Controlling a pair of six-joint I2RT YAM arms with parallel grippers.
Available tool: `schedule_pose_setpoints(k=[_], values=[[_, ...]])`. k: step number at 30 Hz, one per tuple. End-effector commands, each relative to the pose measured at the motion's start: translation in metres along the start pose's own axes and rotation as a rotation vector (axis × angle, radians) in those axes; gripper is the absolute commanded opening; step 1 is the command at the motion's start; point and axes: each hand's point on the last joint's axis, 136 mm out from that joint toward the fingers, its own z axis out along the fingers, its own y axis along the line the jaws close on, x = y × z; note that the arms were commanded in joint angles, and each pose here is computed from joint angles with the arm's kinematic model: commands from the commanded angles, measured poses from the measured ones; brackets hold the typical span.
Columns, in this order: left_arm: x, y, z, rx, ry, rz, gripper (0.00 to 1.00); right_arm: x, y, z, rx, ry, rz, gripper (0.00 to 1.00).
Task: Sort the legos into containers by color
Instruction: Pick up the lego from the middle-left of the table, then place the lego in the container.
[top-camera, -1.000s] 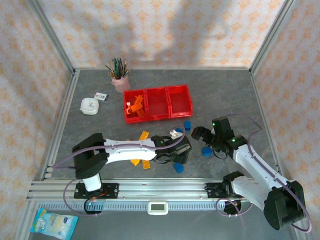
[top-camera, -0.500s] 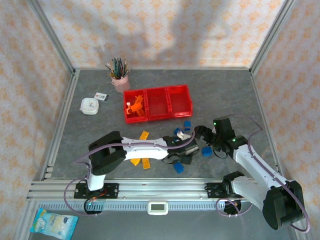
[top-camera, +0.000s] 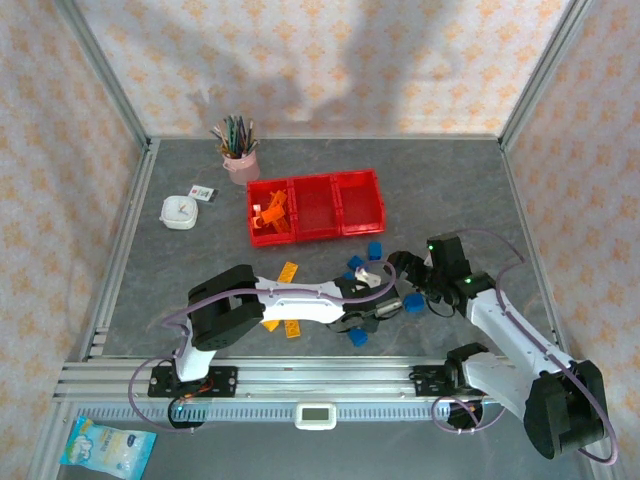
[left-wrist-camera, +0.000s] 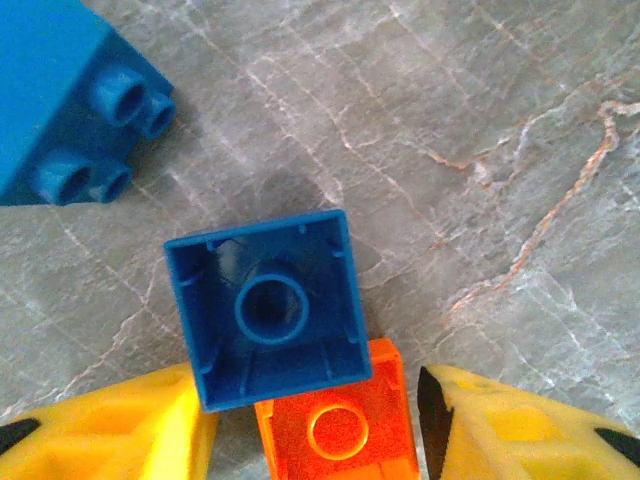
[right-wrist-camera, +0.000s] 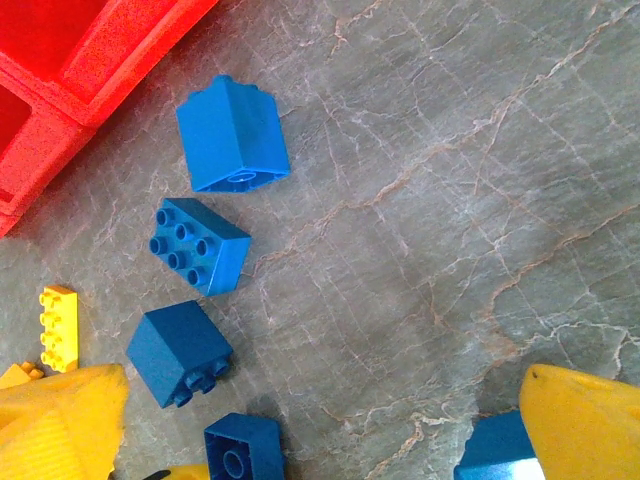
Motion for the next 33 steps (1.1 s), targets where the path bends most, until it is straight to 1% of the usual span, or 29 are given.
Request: schedule_pose_setpoints(k=[1,6,8,14,17,21,23,25,29,33], values=[[0.008,0.014,-0.001,-0.060,0.003,-0.002,0.51,-0.001,0.000,0.001,-0.012,-0.008,-0.021,1.00],[0.003,0.008,-0.005,-0.031,-0.012,-0.003,0.41,-0.001,0.002,0.000,-0.020,-0.008,-0.029,1.00],[-0.001,0.006,-0.008,-0.021,-0.024,-0.006,0.38,-0.003,0.003,-0.001,-0.019,-0.012,-0.032,1.00],[-0.015,0.008,-0.023,-0.016,-0.069,-0.019,0.37,-0.007,0.011,-0.007,-0.038,-0.022,-0.057,1.00],[-0.027,0.012,-0.046,0.002,-0.120,-0.036,0.37,-0.008,0.021,-0.010,-0.080,-0.014,-0.080,1.00],[-0.036,0.029,-0.069,0.012,-0.157,-0.062,0.37,-0.014,0.042,-0.016,-0.147,-0.014,-0.113,1.00],[-0.042,0.043,-0.080,0.014,-0.178,-0.081,0.37,-0.018,0.055,-0.020,-0.174,-0.021,-0.137,1.00],[-0.054,0.066,-0.092,-0.005,-0.215,-0.111,0.36,-0.019,0.073,-0.022,-0.210,-0.025,-0.171,1.00],[-0.097,0.135,-0.115,-0.126,-0.324,-0.184,0.36,-0.016,0.119,-0.021,-0.300,-0.030,-0.244,1.00],[-0.139,0.204,-0.122,-0.242,-0.395,-0.276,0.36,-0.013,0.158,-0.016,-0.363,-0.020,-0.284,1.00]])
